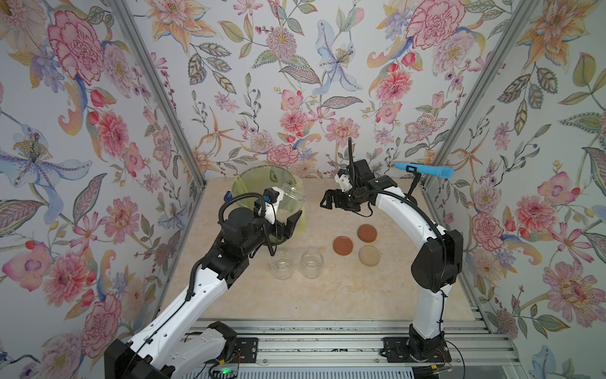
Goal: Empty moldy rice from jars
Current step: Place the lid at the center of the board, then pour the moldy rice from the jar into the trash bin.
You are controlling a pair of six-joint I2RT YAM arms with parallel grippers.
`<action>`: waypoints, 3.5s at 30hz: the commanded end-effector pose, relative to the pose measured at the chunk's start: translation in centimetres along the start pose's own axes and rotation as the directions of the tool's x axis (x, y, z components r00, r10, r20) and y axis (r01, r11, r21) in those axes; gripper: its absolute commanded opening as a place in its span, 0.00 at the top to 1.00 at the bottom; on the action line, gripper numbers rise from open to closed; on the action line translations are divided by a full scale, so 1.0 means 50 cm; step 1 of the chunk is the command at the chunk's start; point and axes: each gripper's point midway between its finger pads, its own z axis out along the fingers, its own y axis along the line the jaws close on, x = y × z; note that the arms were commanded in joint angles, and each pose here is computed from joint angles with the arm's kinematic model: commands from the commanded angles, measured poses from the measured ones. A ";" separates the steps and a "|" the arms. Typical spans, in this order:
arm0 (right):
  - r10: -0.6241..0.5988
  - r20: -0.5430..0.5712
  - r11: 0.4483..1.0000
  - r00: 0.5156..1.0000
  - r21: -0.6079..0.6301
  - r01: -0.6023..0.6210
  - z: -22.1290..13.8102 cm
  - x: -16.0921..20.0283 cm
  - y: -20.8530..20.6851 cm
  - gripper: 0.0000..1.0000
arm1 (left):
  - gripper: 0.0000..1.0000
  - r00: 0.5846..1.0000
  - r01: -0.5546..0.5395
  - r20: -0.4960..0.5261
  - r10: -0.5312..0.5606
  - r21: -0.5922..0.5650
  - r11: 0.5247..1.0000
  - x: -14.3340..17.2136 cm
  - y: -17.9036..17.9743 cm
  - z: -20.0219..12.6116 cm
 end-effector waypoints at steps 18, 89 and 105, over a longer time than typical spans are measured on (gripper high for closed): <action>0.025 0.162 0.952 0.986 -0.306 0.026 -0.162 -0.117 0.229 0.00 | 1.00 0.995 0.054 0.078 -0.056 0.023 0.998 -0.125 0.056 -0.026; 0.014 0.069 0.701 0.997 -0.712 0.040 -0.151 -0.100 0.531 1.00 | 0.00 0.972 0.203 0.108 -0.209 0.069 0.977 -0.107 0.131 0.006; 0.157 -0.097 0.546 0.983 -0.821 -0.168 -0.165 -0.133 0.577 1.00 | 0.00 0.976 0.063 0.212 -0.042 -0.097 0.993 -0.108 0.149 -0.071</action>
